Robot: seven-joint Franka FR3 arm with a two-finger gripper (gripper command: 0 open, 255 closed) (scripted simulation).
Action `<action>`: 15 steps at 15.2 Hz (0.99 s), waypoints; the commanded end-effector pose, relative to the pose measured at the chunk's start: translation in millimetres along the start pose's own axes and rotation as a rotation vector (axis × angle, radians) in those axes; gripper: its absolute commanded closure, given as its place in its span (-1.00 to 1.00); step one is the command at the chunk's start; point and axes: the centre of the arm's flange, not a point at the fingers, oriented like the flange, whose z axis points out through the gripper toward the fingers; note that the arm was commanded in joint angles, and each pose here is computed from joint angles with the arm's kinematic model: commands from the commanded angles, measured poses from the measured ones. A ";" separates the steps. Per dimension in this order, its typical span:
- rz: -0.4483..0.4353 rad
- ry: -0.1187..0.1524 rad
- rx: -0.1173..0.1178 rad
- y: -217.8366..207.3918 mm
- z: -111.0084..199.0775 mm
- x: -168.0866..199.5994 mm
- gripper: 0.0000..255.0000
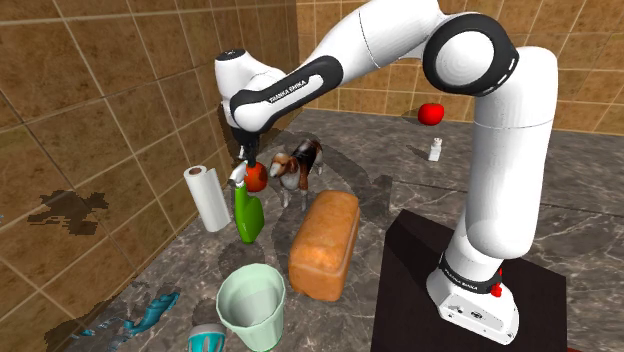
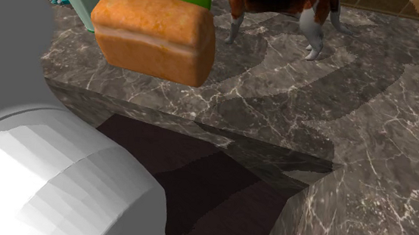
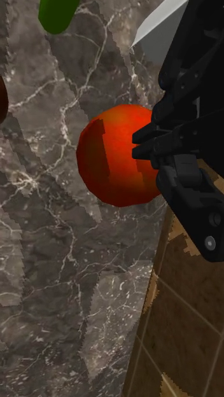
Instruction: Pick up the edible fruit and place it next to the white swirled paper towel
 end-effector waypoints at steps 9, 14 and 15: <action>0.000 0.001 0.000 -3.5 19.8 -2.3 1.00; 0.000 0.001 0.000 -3.5 19.8 -2.3 -1.00; 0.000 0.001 0.000 -3.5 19.8 -2.3 -1.00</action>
